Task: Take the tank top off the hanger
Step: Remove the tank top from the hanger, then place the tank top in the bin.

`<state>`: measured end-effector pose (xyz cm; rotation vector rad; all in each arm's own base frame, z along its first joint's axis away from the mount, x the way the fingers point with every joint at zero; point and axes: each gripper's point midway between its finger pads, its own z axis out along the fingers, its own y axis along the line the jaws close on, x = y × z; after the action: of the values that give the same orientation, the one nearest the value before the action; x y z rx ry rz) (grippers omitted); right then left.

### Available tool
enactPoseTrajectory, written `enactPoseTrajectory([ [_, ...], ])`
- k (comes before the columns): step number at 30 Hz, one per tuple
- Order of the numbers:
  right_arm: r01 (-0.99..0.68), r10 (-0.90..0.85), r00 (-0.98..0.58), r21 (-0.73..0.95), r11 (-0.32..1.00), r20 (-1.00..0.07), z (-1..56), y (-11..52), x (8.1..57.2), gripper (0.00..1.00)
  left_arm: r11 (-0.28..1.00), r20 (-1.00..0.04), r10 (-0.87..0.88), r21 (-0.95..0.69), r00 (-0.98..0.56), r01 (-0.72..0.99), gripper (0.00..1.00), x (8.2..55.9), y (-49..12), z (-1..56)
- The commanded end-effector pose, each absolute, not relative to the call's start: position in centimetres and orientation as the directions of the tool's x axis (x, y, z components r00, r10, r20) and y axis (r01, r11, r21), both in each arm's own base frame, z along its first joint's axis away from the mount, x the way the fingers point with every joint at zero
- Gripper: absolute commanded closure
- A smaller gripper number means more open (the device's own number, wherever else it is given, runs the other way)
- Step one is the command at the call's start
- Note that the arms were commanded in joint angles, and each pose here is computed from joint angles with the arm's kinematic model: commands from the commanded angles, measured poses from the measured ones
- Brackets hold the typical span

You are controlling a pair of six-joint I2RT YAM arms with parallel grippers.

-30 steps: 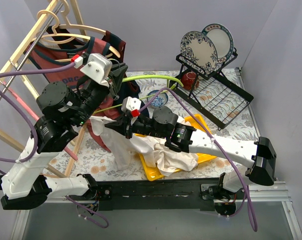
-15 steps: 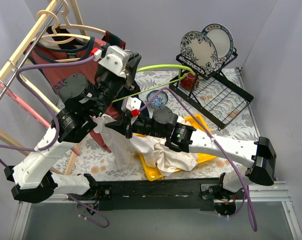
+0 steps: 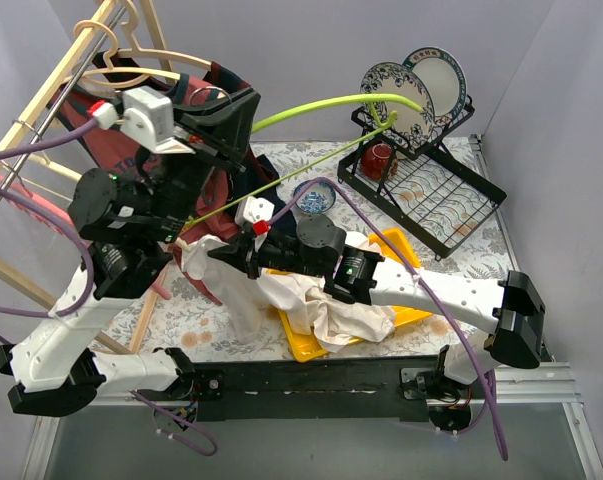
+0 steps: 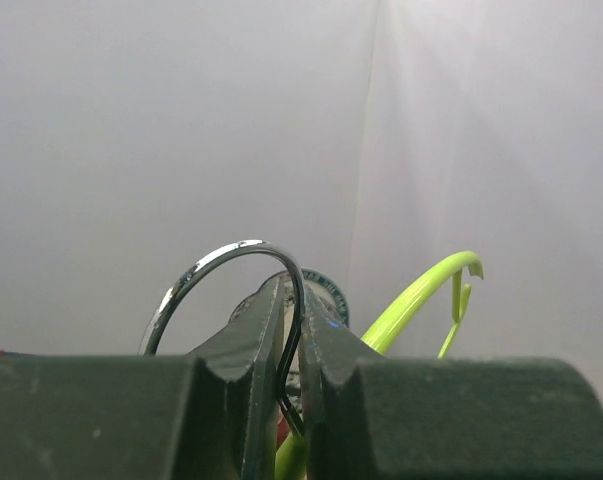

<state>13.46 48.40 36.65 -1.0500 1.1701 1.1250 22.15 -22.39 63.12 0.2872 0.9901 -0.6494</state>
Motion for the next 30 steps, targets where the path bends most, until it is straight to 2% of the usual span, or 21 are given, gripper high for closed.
enactPoseTrajectory([
  [1, -0.989, 0.12, 0.05, -0.033, 0.141, -0.991, 37.4, 48.8, 13.6, 0.99, 0.678, -0.727, -0.574, -0.164, 0.377, 0.716, 1.0, 18.7, -20.0, 67.3],
  [6, -0.98, 0.163, 0.069, -0.036, 0.194, -0.984, 39.5, 47.3, 14.6, 0.99, 0.593, -0.662, -0.671, -0.209, 0.334, 0.777, 1.0, 16.4, -18.6, 69.4],
  [11, -0.954, 0.237, 0.159, -0.087, 0.286, -0.958, 46.2, 44.5, 16.1, 0.99, 0.482, -0.606, -0.752, -0.237, 0.26, 0.843, 1.0, 13.8, -17.3, 70.9],
  [16, -0.882, 0.284, 0.285, -0.135, 0.451, -0.915, 52.1, 39.7, 18.5, 0.99, 0.436, -0.603, -0.766, -0.232, 0.224, 0.869, 1.0, 12.3, -16.6, 71.8],
  [20, -0.808, 0.285, 0.344, -0.127, 0.576, -0.895, 54.5, 35.6, 21.7, 0.99, 0.392, -0.583, -0.788, -0.228, 0.197, 0.891, 1.0, 10.9, -15.7, 72.5],
  [30, -0.717, 0.275, 0.392, -0.104, 0.689, -0.878, 60.8, 28.4, 22.0, 0.99, 0.346, -0.582, -0.794, -0.198, 0.174, 0.917, 1.0, 8.6, -14.3, 73.3],
])
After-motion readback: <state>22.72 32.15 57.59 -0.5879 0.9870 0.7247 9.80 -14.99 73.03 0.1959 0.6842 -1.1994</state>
